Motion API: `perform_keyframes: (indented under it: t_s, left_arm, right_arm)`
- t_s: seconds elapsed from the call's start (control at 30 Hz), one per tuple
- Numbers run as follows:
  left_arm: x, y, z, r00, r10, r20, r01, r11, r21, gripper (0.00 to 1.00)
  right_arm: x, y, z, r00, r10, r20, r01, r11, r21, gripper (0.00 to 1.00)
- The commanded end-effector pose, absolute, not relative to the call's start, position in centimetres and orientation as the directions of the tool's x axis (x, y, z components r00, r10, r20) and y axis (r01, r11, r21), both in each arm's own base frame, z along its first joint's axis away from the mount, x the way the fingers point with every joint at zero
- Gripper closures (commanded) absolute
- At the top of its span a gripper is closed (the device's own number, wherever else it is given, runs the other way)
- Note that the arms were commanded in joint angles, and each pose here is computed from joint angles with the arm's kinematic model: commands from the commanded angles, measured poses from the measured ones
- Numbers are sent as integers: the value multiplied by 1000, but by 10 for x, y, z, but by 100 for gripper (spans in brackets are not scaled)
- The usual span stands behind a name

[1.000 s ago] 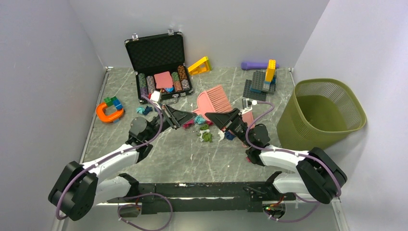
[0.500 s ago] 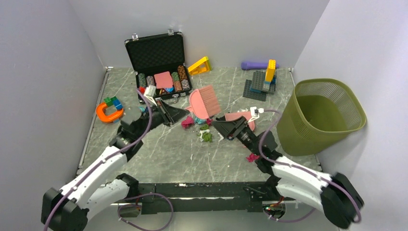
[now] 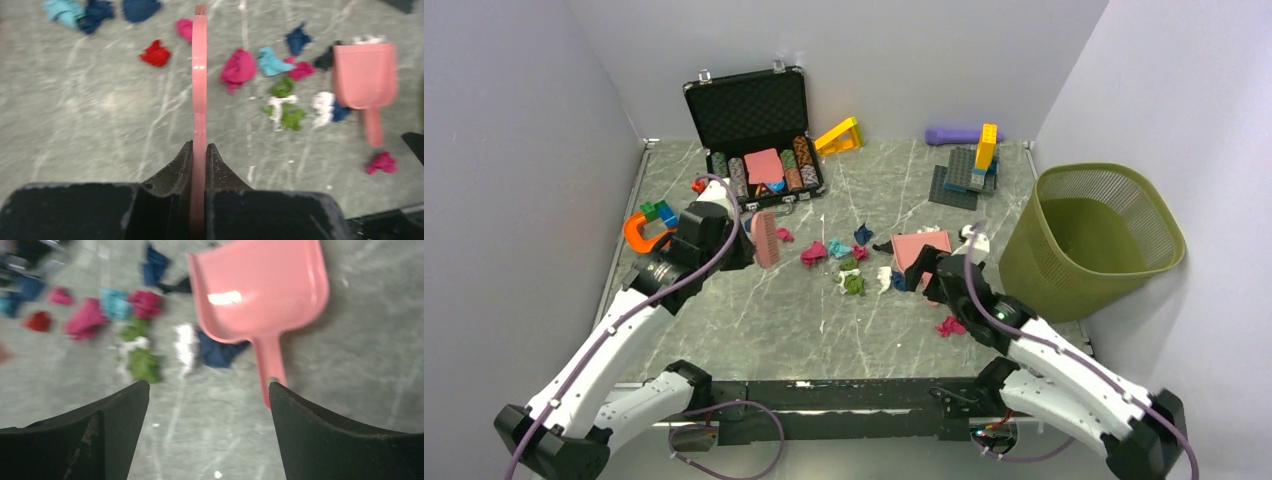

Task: Sweep away the paper scraps from the table

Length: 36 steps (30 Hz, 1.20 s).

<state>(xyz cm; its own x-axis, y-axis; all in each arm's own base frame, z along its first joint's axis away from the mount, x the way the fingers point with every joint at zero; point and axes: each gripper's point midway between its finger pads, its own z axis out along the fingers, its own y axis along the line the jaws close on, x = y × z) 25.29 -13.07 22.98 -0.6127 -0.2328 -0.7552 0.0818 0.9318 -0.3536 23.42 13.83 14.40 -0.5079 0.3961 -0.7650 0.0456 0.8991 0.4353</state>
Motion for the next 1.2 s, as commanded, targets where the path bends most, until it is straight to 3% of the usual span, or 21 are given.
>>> perform_keyframes:
  t_s: [0.0, 0.07, 0.17, 0.4, 0.6, 0.9, 1.17]
  left_arm:
    - [254, -79, 235, -604, -159, -781, -91, 987, -130, 100]
    - [255, -70, 239, -595, -155, -788, -128, 987, -98, 100]
    - [256, -63, 245, -573, -144, -807, -144, 987, -74, 100]
    - [252, -40, 259, -515, -132, -847, -212, 977, -23, 100]
    - [250, -22, 271, -469, -101, -877, -260, 965, 28, 100]
    - [250, -1, 276, -484, -55, -874, -357, 924, 139, 100]
    - [254, 7, 283, -470, -37, -882, -381, 910, 165, 100]
  right_arm:
    - [231, 108, 108, -612, 233, -756, 173, 972, 159, 14]
    - [236, 105, 95, -647, 198, -736, 207, 975, 80, 20]
    - [243, 97, 72, -695, 171, -699, 242, 970, -4, 23]
    - [259, 93, 47, -740, 219, -637, 226, 971, 72, 23]
    - [269, 109, 44, -766, 185, -616, 145, 983, 115, 30]
    - [270, 119, 40, -797, 139, -587, 82, 989, 123, 48]
    - [263, 118, 46, -798, 122, -590, 57, 990, 127, 74]
